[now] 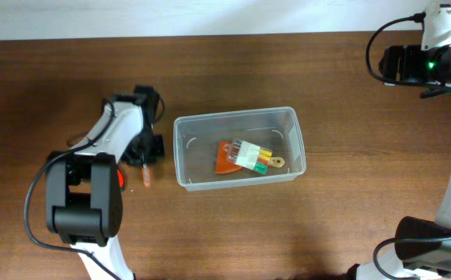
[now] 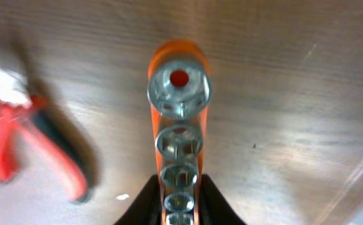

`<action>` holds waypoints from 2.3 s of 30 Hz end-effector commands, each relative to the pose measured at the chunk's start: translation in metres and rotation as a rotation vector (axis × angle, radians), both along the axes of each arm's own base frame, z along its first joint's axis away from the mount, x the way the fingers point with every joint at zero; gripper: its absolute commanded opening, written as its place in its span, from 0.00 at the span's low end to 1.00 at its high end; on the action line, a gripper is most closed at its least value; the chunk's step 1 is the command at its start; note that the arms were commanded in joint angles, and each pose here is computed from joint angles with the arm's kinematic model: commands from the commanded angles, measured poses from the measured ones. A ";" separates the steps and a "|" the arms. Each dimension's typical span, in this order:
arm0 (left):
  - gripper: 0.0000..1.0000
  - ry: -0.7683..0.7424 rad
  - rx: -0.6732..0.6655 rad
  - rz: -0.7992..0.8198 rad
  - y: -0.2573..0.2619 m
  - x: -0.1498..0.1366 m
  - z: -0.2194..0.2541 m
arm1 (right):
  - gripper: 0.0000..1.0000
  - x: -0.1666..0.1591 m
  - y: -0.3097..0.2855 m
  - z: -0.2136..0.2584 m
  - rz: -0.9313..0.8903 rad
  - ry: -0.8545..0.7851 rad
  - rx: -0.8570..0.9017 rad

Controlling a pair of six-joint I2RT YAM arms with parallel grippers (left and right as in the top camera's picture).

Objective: Pack container

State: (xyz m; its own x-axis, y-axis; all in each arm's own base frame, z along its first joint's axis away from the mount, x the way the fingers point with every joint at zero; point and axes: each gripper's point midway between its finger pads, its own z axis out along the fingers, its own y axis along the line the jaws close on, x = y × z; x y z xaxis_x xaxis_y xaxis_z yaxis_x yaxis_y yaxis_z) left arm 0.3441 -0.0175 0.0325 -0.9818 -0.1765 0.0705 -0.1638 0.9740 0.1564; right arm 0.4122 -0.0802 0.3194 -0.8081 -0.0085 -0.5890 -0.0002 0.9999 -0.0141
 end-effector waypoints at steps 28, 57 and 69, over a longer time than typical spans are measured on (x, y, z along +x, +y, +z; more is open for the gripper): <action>0.02 -0.255 -0.302 -1.541 -0.187 0.018 0.126 | 0.99 0.000 0.001 -0.002 0.002 0.002 0.014; 0.87 -0.054 -0.175 -1.336 -0.159 0.028 0.078 | 0.99 0.001 0.001 -0.001 0.001 -0.002 0.013; 0.99 -0.453 0.094 -0.778 -0.021 -0.014 0.260 | 0.99 0.001 0.001 -0.001 0.007 -0.002 0.008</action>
